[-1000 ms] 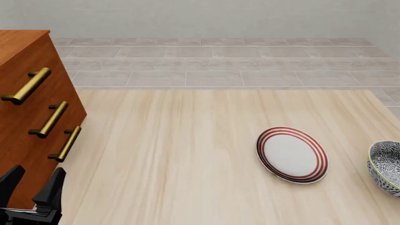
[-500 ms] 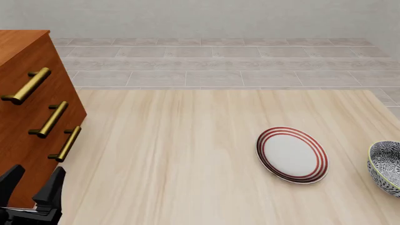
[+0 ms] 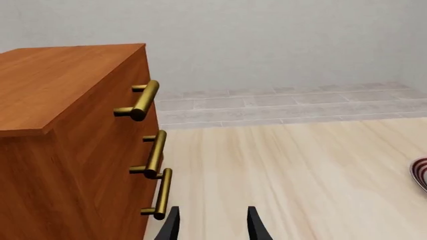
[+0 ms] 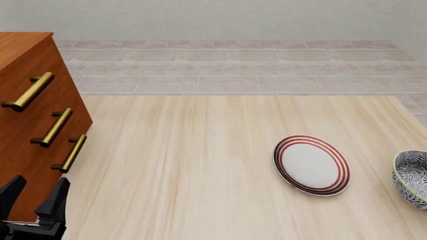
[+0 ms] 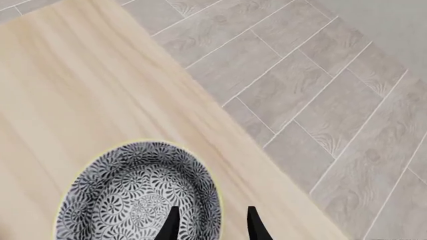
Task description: Put the bowl on top of the cabinet.
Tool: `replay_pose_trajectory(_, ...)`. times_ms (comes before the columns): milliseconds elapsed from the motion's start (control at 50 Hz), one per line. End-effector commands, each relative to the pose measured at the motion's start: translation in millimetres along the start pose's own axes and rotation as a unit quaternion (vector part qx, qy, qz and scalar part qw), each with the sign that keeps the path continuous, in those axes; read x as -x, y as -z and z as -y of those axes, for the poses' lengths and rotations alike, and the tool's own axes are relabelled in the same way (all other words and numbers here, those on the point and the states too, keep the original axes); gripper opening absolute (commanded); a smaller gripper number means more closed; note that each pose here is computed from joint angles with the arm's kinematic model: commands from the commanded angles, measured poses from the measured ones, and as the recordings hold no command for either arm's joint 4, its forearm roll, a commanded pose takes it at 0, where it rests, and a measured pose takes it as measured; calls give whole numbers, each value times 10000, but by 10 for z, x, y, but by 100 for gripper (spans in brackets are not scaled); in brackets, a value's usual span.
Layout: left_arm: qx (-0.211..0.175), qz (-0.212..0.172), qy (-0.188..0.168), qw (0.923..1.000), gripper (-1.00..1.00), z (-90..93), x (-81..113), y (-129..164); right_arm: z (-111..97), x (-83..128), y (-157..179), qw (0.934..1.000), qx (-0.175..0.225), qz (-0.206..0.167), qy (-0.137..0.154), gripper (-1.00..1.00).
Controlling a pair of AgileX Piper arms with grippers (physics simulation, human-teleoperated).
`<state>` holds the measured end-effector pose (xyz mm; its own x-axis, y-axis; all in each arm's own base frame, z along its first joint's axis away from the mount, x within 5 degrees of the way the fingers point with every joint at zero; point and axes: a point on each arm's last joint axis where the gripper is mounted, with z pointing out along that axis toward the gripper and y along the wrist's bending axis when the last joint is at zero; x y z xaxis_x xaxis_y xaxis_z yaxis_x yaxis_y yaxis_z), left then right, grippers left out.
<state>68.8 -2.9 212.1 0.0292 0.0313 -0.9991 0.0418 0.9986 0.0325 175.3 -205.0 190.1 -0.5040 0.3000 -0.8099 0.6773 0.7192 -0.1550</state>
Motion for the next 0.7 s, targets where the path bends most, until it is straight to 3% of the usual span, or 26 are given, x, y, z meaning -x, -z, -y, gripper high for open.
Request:
replay_pose_trajectory(20,-2,-9,-8,10000,100,0,-2,-1,-5,-86,-89,9999,4,-106,36,100)
replay_pose_trajectory(700,-5,-33,-25,10000,100,1,-1,-28,25,-336,-381,9991,-40,-423,47,100)
